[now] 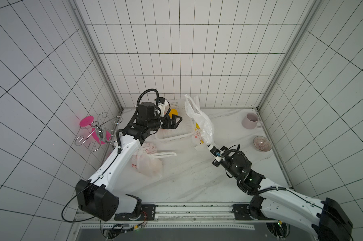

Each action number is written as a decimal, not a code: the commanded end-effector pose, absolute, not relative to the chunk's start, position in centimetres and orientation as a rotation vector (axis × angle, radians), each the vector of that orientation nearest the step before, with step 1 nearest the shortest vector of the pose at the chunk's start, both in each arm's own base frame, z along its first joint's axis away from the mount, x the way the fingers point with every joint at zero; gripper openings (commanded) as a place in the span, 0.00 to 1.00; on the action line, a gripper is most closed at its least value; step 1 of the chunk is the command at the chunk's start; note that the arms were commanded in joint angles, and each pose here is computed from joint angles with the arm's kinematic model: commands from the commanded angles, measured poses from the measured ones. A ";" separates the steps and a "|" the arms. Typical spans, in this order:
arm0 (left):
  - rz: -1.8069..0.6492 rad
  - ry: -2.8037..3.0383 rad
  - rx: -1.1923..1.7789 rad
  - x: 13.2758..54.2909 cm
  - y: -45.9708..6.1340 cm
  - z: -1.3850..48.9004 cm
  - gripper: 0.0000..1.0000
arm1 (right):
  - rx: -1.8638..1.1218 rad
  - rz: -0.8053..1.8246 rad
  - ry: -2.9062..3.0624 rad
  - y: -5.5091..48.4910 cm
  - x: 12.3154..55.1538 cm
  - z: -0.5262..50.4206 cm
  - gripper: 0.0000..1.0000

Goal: Place the peach into a plastic bag & tie a knot
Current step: Adjust the plastic bag at the center of the board, then adjust the basket at the center of the board.

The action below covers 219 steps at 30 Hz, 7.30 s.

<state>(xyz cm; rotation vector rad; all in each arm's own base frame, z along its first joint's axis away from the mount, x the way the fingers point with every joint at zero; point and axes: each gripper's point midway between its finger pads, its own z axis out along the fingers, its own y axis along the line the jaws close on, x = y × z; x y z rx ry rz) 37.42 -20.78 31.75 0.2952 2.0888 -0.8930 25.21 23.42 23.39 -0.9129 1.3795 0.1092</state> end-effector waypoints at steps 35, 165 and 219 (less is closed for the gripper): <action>-0.937 1.765 0.573 36.8 -24.5 38.1 0.00 | -1.151 0.709 1.811 31.1 15.7 20.1 0.61; -1.024 1.977 0.112 28.3 -21.2 25.9 0.00 | -0.632 0.648 2.374 24.0 21.1 18.1 0.56; -0.385 2.295 -0.104 26.5 -13.1 20.5 0.00 | -0.056 -0.020 2.485 20.0 53.0 13.7 0.82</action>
